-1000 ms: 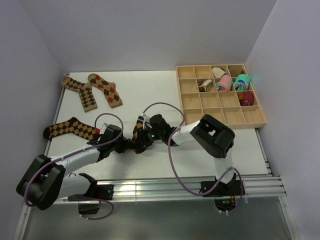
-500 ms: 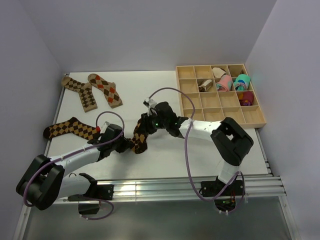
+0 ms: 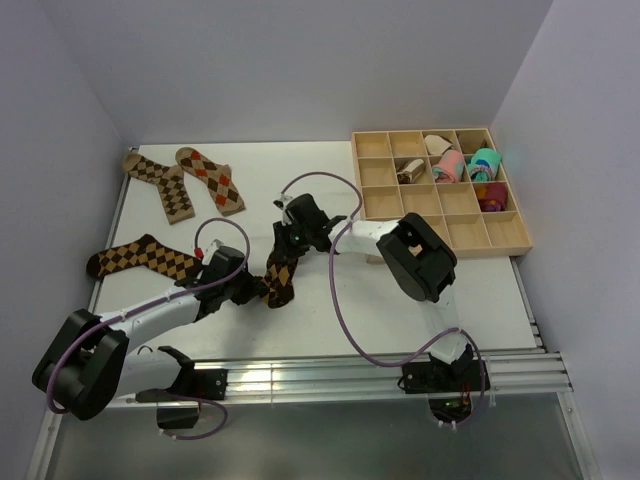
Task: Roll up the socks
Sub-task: Roll the sock at the center of the board.
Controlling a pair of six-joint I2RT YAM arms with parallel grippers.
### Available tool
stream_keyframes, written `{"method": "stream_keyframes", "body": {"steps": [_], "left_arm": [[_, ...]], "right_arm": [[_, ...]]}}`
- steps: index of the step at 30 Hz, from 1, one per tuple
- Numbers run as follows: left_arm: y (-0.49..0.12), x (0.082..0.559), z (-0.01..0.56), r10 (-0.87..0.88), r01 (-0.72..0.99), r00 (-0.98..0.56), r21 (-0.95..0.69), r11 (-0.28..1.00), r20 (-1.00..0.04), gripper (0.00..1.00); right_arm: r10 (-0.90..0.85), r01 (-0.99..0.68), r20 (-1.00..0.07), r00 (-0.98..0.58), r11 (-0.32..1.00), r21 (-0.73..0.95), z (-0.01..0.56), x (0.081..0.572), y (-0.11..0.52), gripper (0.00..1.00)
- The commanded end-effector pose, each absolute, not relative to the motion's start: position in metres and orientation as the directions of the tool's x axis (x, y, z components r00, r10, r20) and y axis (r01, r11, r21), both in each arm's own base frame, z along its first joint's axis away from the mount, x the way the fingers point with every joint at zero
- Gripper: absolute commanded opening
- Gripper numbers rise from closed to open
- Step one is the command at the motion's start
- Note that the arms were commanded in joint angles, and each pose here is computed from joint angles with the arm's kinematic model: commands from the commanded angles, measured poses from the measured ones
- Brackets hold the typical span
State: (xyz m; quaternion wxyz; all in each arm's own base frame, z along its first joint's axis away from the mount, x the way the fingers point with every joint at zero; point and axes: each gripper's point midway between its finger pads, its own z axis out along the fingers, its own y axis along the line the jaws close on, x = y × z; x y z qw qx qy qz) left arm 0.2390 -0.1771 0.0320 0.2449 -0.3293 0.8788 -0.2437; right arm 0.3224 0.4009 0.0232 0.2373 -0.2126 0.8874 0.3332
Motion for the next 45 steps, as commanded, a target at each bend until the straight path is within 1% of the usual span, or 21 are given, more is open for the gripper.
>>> {"method": "stream_keyframes", "body": {"steps": [1, 3, 4, 8, 9, 13, 17, 23, 27, 28, 29, 30, 31, 32, 33, 34, 36, 37, 40, 42, 45], "left_arm": [[-0.183, 0.243, 0.043, -0.644, -0.391, -0.704, -0.593, 0.704, -0.300, 0.09], [-0.188, 0.241, 0.046, -0.608, -0.345, -0.733, -0.603, 0.720, -0.307, 0.08], [-0.191, 0.241, 0.049, -0.580, -0.307, -0.747, -0.606, 0.734, -0.324, 0.06], [-0.202, 0.236, 0.056, -0.497, -0.197, -0.798, -0.631, 0.750, -0.341, 0.04], [-0.205, 0.235, 0.058, -0.483, -0.180, -0.808, -0.637, 0.749, -0.339, 0.03], [-0.203, 0.229, 0.055, -0.427, -0.150, -0.835, -0.604, 0.783, -0.346, 0.02], [-0.195, 0.221, 0.046, -0.409, -0.176, -0.853, -0.558, 0.811, -0.326, 0.02], [-0.180, 0.207, 0.016, -0.427, -0.282, -0.867, -0.453, 0.846, -0.256, 0.02], [-0.174, 0.205, 0.003, -0.452, -0.343, -0.864, -0.397, 0.851, -0.222, 0.02], [-0.174, 0.205, 0.001, -0.461, -0.356, -0.861, -0.391, 0.849, -0.216, 0.02], [-0.174, 0.205, -0.001, -0.463, -0.362, -0.862, -0.388, 0.848, -0.208, 0.02], [-0.174, 0.206, -0.001, -0.469, -0.368, -0.858, -0.387, 0.845, -0.208, 0.03], [-0.175, 0.206, -0.001, -0.474, -0.373, -0.856, -0.390, 0.842, -0.205, 0.03], [-0.175, 0.207, -0.002, -0.475, -0.374, -0.856, -0.388, 0.843, -0.206, 0.03], [-0.176, 0.207, -0.001, -0.474, -0.373, -0.856, -0.390, 0.842, -0.206, 0.03], [-0.174, 0.206, -0.003, -0.474, -0.377, -0.857, -0.380, 0.845, -0.203, 0.03], [-0.175, 0.206, -0.004, -0.474, -0.378, -0.858, -0.381, 0.844, -0.198, 0.03], [-0.175, 0.207, -0.004, -0.476, -0.381, -0.857, -0.381, 0.843, -0.197, 0.03], [-0.176, 0.207, -0.005, -0.474, -0.379, -0.858, -0.382, 0.843, -0.195, 0.03], [-0.177, 0.208, -0.005, -0.474, -0.380, -0.859, -0.381, 0.843, -0.194, 0.03], [-0.177, 0.209, -0.004, -0.475, -0.379, -0.858, -0.383, 0.843, -0.197, 0.03]], "right_arm": [[-0.241, -0.508, -0.530, -0.813, 0.741, 0.440, 0.016, 0.333, 0.394, 0.27], [-0.236, -0.488, -0.512, -0.826, 0.755, 0.438, 0.008, 0.340, 0.393, 0.27], [-0.234, -0.470, -0.492, -0.838, 0.769, 0.433, 0.001, 0.344, 0.387, 0.28], [-0.226, -0.453, -0.492, -0.841, 0.791, 0.411, 0.004, 0.360, 0.382, 0.29], [-0.228, -0.454, -0.494, -0.839, 0.793, 0.405, 0.006, 0.362, 0.381, 0.29], [-0.230, -0.444, -0.484, -0.845, 0.806, 0.392, 0.003, 0.367, 0.379, 0.29], [-0.227, -0.441, -0.488, -0.843, 0.811, 0.383, 0.004, 0.372, 0.380, 0.31], [-0.218, -0.432, -0.492, -0.843, 0.820, 0.377, 0.005, 0.375, 0.378, 0.31], [-0.219, -0.478, -0.543, -0.811, 0.784, 0.397, 0.028, 0.372, 0.381, 0.33], [-0.207, -0.502, -0.583, -0.785, 0.765, 0.404, 0.043, 0.374, 0.386, 0.34], [-0.208, -0.528, -0.617, -0.759, 0.750, 0.397, 0.060, 0.368, 0.382, 0.35], [-0.202, -0.550, -0.650, -0.733, 0.738, 0.391, 0.074, 0.365, 0.382, 0.38], [-0.210, -0.573, -0.671, -0.711, 0.726, 0.380, 0.073, 0.355, 0.380, 0.40], [-0.198, -0.609, -0.728, -0.656, 0.708, 0.357, 0.100, 0.352, 0.378, 0.41], [-0.195, -0.626, -0.750, -0.632, 0.700, 0.345, 0.108, 0.347, 0.376, 0.45], [-0.201, -0.641, -0.763, -0.614, 0.692, 0.333, 0.100, 0.335, 0.371, 0.47], [-0.194, -0.679, -0.820, -0.538, 0.676, 0.286, 0.121, 0.322, 0.368, 0.50], [-0.204, -0.691, -0.830, -0.519, 0.672, 0.267, 0.114, 0.310, 0.362, 0.52], [-0.250, -0.755, -0.874, -0.416, 0.631, 0.179, 0.113, 0.280, 0.365, 0.57], [-0.301, -0.796, -0.886, -0.353, 0.594, 0.115, 0.109, 0.258, 0.375, 0.61], [-0.349, -0.834, -0.887, -0.303, 0.547, 0.070, 0.100, 0.230, 0.391, 0.64]]}}
